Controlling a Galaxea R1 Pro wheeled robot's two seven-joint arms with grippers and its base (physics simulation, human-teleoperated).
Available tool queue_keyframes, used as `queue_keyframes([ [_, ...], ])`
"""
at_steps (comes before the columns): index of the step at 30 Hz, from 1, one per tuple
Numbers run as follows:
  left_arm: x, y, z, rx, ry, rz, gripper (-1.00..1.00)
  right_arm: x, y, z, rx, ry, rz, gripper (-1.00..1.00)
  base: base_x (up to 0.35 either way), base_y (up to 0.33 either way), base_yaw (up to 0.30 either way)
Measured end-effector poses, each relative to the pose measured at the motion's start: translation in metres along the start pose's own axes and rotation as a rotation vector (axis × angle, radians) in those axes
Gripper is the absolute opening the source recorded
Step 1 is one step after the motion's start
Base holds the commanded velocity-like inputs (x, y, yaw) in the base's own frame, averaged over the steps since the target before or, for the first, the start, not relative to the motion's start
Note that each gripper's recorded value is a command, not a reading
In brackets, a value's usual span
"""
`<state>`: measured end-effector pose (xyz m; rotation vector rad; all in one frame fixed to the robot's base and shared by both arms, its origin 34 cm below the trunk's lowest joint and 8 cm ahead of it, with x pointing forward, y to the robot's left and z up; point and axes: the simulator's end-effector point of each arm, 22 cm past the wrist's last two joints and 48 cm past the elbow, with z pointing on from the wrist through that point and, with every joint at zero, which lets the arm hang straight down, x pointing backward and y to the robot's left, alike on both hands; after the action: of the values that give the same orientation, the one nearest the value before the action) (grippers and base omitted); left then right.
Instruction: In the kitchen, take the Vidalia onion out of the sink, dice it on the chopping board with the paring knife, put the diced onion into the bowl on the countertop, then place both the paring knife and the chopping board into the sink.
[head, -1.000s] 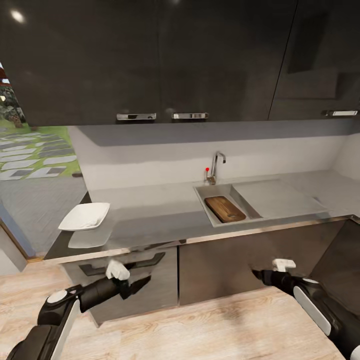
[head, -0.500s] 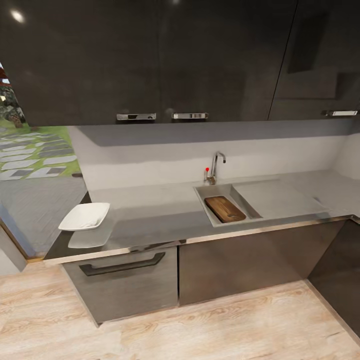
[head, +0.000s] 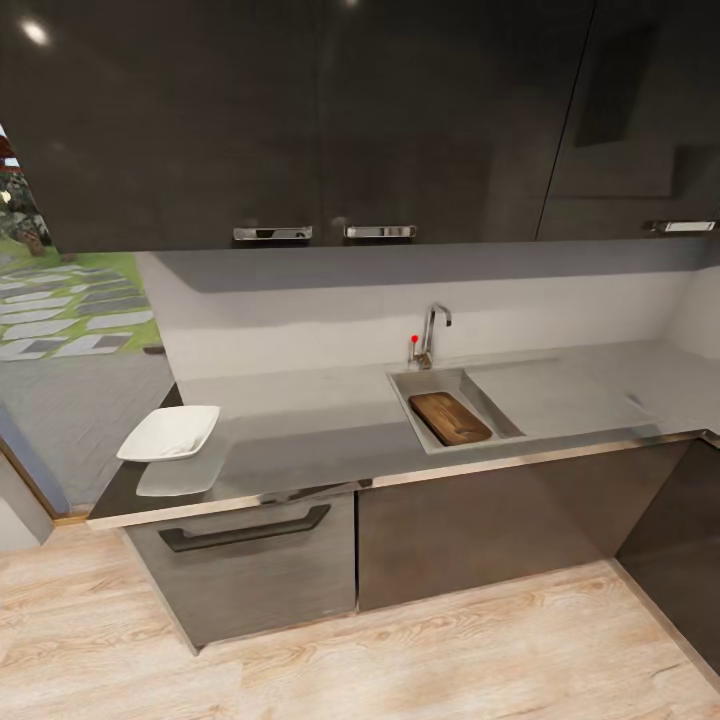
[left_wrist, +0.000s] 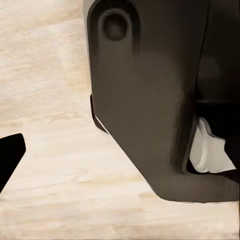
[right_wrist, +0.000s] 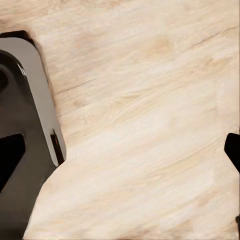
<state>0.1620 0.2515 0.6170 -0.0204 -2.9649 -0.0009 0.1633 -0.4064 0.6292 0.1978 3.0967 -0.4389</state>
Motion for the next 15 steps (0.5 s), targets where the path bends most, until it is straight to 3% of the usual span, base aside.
queue_keyframes([
  [4,0.053,0.001,0.004,-0.006,0.124,0.0,1.0,0.055,0.023,-0.005,-0.011,0.069,-0.019,1.0,0.0,0.0,0.0],
  [5,0.059,0.0,0.005,-0.006,0.128,0.0,1.0,0.063,0.027,-0.006,-0.015,0.081,-0.022,1.0,0.0,0.0,0.0],
  [15,0.046,-0.013,0.007,0.011,0.047,0.0,1.0,0.068,0.034,-0.008,-0.024,0.08,-0.024,1.0,0.0,0.0,0.0],
])
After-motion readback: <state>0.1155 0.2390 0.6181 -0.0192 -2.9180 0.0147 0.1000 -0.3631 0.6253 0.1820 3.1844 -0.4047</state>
